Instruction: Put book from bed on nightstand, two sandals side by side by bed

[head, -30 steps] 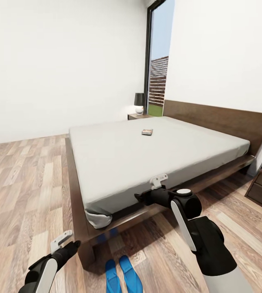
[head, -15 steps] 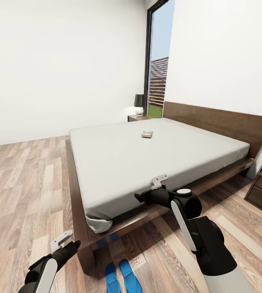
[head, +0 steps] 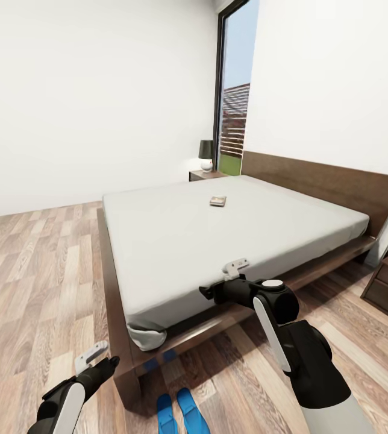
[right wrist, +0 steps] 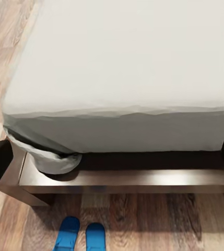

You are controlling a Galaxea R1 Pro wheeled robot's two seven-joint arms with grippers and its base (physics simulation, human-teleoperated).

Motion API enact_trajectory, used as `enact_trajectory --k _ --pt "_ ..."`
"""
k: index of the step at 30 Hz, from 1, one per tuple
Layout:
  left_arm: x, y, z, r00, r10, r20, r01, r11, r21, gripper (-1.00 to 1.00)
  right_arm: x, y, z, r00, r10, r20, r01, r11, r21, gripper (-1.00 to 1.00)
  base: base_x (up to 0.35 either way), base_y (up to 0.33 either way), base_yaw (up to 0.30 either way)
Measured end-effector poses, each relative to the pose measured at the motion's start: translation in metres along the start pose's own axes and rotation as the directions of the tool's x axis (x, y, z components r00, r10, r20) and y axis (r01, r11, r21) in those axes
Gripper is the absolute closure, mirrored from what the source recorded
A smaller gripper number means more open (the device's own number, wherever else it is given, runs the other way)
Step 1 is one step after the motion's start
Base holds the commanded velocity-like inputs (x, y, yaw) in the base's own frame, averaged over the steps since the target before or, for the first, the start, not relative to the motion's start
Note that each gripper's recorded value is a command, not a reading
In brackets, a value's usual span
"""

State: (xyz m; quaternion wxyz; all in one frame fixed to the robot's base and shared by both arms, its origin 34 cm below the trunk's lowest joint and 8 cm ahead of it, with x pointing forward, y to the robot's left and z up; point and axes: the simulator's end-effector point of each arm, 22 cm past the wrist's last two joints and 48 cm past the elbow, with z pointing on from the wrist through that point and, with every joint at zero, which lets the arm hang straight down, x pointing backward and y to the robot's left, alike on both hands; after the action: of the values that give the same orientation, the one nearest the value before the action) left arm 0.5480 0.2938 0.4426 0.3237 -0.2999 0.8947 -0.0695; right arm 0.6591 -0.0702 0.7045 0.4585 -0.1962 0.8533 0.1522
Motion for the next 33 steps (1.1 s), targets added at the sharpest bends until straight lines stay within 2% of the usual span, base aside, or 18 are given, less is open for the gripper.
enact_trajectory --k 8,33 --pt "-0.008 -0.007 -0.006 1.0 0.003 0.008 -0.003 1.0 0.006 -1.0 -0.007 -0.002 -0.003 1.0 0.003 0.001 -0.003 1.0 0.003 -1.0 0.0 0.0 -0.117" --pt "-0.008 -0.009 -0.006 1.0 0.006 0.01 -0.006 1.0 0.011 -1.0 -0.009 -0.014 -0.005 0.999 0.033 0.011 -0.033 0.999 0.02 -1.0 0.0 0.0 -0.259"
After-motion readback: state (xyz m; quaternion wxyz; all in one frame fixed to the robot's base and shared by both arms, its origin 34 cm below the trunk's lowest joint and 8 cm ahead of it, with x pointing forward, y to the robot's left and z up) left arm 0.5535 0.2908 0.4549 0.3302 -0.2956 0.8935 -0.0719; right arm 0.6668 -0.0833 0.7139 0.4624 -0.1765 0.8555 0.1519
